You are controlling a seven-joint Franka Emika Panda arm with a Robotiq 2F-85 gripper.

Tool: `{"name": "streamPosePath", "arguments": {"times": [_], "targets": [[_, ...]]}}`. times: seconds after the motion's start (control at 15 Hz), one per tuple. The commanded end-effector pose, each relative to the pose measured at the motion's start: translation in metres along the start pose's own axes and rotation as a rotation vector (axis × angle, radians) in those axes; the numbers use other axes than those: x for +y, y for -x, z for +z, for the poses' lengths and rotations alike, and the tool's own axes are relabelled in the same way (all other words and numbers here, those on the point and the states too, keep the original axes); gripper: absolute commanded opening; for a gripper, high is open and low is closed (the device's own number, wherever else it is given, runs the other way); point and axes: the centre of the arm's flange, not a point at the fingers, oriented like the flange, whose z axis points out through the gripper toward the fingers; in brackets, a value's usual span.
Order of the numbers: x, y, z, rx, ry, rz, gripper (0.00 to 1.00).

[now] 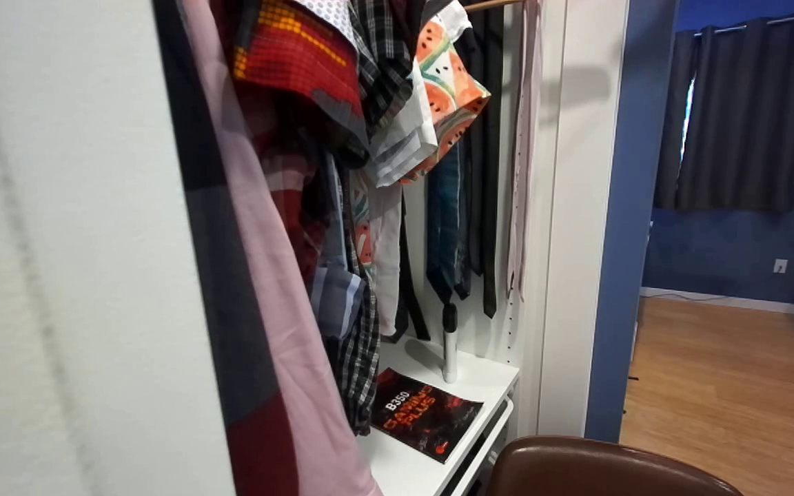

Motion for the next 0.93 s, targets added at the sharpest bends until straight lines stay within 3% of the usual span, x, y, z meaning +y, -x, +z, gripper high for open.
{"name": "streamPosePath", "arguments": {"times": [0.0,0.73,0.87], "targets": [[-0.010,-0.024,-0.029,-0.019,-0.003,-0.075,1.00],[-0.030,-0.046,-0.080,-0.170,0.098,-0.295,1.00],[-0.030,-0.039,-0.074,-0.139,0.078,-0.265,1.00]]}}
